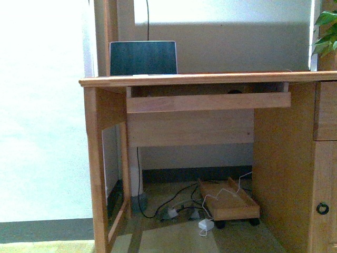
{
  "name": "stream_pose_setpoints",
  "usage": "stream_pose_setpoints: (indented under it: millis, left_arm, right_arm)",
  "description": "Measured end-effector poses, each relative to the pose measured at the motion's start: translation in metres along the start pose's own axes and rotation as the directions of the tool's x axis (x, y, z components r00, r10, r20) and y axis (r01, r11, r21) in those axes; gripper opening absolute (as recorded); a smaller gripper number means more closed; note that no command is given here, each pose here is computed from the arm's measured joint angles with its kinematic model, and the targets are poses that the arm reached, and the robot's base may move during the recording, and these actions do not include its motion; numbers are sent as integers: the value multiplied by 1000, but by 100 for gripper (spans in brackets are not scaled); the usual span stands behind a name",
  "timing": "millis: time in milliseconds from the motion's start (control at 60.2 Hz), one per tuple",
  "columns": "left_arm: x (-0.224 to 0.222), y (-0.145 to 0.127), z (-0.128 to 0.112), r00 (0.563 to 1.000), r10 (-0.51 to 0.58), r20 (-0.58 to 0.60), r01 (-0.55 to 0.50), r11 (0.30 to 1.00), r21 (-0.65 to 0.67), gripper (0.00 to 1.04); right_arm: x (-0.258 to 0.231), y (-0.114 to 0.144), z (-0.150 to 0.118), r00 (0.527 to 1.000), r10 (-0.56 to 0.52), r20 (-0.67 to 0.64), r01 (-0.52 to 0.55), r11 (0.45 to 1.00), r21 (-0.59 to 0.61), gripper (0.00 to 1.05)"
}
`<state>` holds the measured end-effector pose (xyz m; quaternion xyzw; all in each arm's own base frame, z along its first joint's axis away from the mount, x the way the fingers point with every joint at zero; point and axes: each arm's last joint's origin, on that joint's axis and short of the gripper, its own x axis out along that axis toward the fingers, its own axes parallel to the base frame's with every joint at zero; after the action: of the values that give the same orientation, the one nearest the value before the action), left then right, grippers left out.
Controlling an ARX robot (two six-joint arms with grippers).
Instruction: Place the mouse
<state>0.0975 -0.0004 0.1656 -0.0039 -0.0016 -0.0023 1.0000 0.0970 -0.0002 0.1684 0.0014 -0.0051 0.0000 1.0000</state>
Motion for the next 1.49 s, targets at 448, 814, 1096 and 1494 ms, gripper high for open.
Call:
stream_pose_setpoints:
  millis: [448, 814, 1096, 1494]
  left_arm:
    - [0, 0, 0, 1000, 0, 0, 0, 1000, 0, 97]
    - [0, 0, 0, 1000, 0, 0, 0, 1000, 0, 97]
    - [0, 0, 0, 1000, 0, 0, 0, 1000, 0, 97]
    - [0, 0, 0, 1000, 0, 0, 0, 1000, 0, 97]
  right_arm:
    - [0, 0, 0, 1000, 0, 0, 0, 1000, 0, 97]
    - [0, 0, 0, 1000, 0, 0, 0, 1000, 0, 97]
    - [0, 0, 0, 1000, 0, 0, 0, 1000, 0, 97]
    - [0, 0, 0, 1000, 0, 0, 0, 1000, 0, 97]
